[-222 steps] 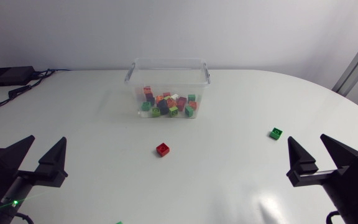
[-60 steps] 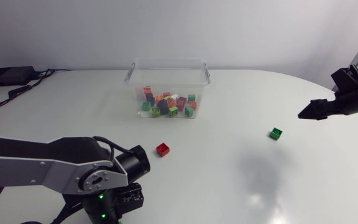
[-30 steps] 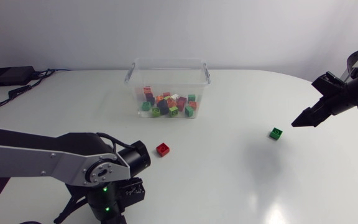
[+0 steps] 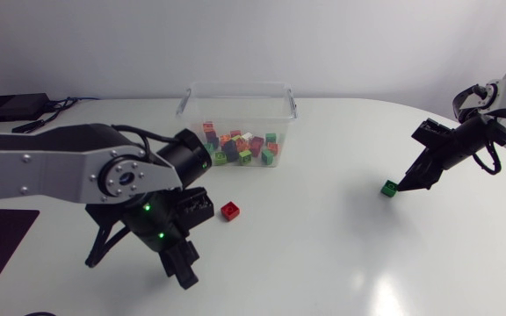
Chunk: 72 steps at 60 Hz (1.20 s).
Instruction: Place the duplo bricks in the container
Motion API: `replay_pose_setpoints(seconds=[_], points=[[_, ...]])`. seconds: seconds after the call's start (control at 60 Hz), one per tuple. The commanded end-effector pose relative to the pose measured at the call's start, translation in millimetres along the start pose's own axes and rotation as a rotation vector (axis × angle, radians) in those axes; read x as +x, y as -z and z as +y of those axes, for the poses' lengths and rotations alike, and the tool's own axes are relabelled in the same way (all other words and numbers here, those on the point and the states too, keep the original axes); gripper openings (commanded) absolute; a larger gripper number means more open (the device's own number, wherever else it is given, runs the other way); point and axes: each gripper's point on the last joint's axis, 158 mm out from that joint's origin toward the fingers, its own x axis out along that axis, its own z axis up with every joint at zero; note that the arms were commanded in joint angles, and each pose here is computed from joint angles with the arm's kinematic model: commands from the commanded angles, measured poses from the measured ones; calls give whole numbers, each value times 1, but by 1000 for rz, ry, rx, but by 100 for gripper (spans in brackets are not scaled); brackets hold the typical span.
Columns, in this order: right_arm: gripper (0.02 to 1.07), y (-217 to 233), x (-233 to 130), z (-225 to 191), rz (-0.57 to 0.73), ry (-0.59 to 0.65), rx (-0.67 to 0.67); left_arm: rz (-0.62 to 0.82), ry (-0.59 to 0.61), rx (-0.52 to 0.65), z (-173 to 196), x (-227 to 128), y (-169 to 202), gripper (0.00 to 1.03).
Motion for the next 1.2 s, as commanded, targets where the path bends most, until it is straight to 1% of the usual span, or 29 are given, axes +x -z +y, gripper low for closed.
replay_pose_setpoints(seconds=[0.0, 0.067, 0.1, 0.15, 0.217, 0.3, 0.417, 0.567, 0.617, 0.667, 0.733, 0.8, 0.833, 0.867, 0.883, 0.917, 0.95, 1.183], points=[[99, 2, 17, -2, 23, -6, -47, -87, -39, -2, 17, -26, -19, 32], [99, 2, 24, -7, 31, 11, -58, -130, -57, -10, 25, -37, -29, 32], [99, 4, 28, -9, 36, 14, -60, -190, -86, -36, 40, -49, -41, 32], [99, 6, 34, -11, 45, 20, -66, -233, -104, -51, 49, -58, -48, 32], [99, 10, 40, -12, 54, 24, -78, -324, -147, -77, 65, -74, -63, 32], [96, 13, 44, -10, 60, 13, -90, -376, -167, -82, 72, -88, -73, 32], [96, 16, 50, -8, 61, 11, -102, -450, -199, -100, 83, -104, -89, 33], [96, 19, 57, -8, 61, 10, -106, -544, -239, -155, 104, -125, -105, 33], [91, 19, 60, -8, 60, 12, -110, -587, -260, -183, 114, -134, -110, 33], [91, 19, 62, -8, 60, 9, -109, -610, -270, -201, 121, -140, -113, 33], [83, 19, 63, -9, 57, 15, -113, -636, -284, -225, 131, -145, -116, 33], [72, 19, 65, -7, 59, 10, -119, -653, -292, -236, 137, -146, -120, 33], [70, 19, 66, -7, 57, 11, -119, -660, -295, -241, 139, -147, -121, 33], [60, 18, 65, -8, 48, 12, -118, -669, -299, -244, 141, -148, -124, 33], [54, 16, 66, -7, 39, 6, -119, -670, -300, -245, 142, -148, -124, 33], [50, 16, 66, -6, 36, 4, -119, -684, -304, -261, 146, -151, -125, 33], [48, 16, 66, -6, 34, 5, -119, -681, -302, -263, 146, -149, -126, 33], [48, 14, 68, -6, 24, 2, -118, -681, -301, -274, 152, -143, -131, 33]])
